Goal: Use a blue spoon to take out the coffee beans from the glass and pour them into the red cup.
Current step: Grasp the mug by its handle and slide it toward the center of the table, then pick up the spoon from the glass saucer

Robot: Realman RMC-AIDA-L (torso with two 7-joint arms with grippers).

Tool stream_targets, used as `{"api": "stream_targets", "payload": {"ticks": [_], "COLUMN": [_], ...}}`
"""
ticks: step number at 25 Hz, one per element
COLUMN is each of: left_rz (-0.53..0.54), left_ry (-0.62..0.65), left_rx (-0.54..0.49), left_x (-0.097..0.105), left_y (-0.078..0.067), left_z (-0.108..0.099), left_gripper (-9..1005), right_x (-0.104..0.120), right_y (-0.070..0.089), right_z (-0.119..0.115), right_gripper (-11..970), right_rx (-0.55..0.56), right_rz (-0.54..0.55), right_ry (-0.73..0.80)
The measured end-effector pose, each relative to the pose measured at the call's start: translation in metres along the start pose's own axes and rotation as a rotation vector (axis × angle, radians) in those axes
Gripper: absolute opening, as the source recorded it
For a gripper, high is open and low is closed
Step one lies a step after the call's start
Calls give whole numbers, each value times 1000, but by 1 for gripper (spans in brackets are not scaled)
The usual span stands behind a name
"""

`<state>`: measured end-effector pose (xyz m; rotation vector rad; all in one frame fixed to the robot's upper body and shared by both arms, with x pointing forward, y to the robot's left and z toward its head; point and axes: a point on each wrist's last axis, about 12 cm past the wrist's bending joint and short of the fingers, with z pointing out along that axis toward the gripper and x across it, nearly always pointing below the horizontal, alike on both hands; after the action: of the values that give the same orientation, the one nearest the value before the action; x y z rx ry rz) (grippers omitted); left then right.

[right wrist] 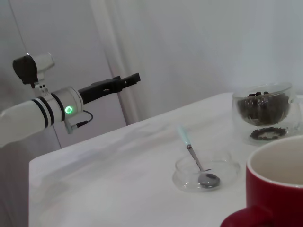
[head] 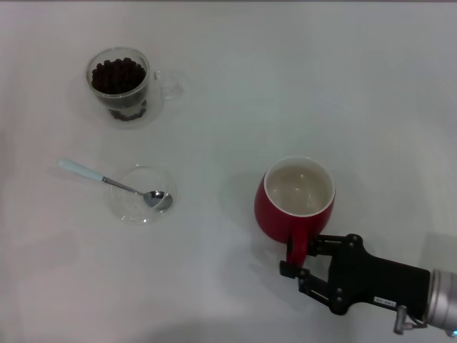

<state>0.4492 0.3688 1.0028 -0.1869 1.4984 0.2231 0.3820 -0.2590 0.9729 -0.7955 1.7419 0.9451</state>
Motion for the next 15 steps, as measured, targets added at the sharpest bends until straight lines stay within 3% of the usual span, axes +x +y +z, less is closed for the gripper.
{"api": "stream_targets", "payload": {"ticks": [3, 12, 15], "left_rz": [4, -20, -110], "left_ry": [0, 0, -7], "left_rx": [19, 49, 89], "left_x": [0, 1, 2], "left_y": [-2, -10, -24], "left_z": [0, -2, -14], "left_gripper": [893, 892, 893], "right_x": [0, -3, -10], "right_y": [0, -12, -23], "right_z": [-10, -46, -68], "right_gripper": [379, 375, 375], "right_rx": [-6, 35, 109], "right_rz": [5, 18, 7], "right_ry": [-8, -7, -31]}}
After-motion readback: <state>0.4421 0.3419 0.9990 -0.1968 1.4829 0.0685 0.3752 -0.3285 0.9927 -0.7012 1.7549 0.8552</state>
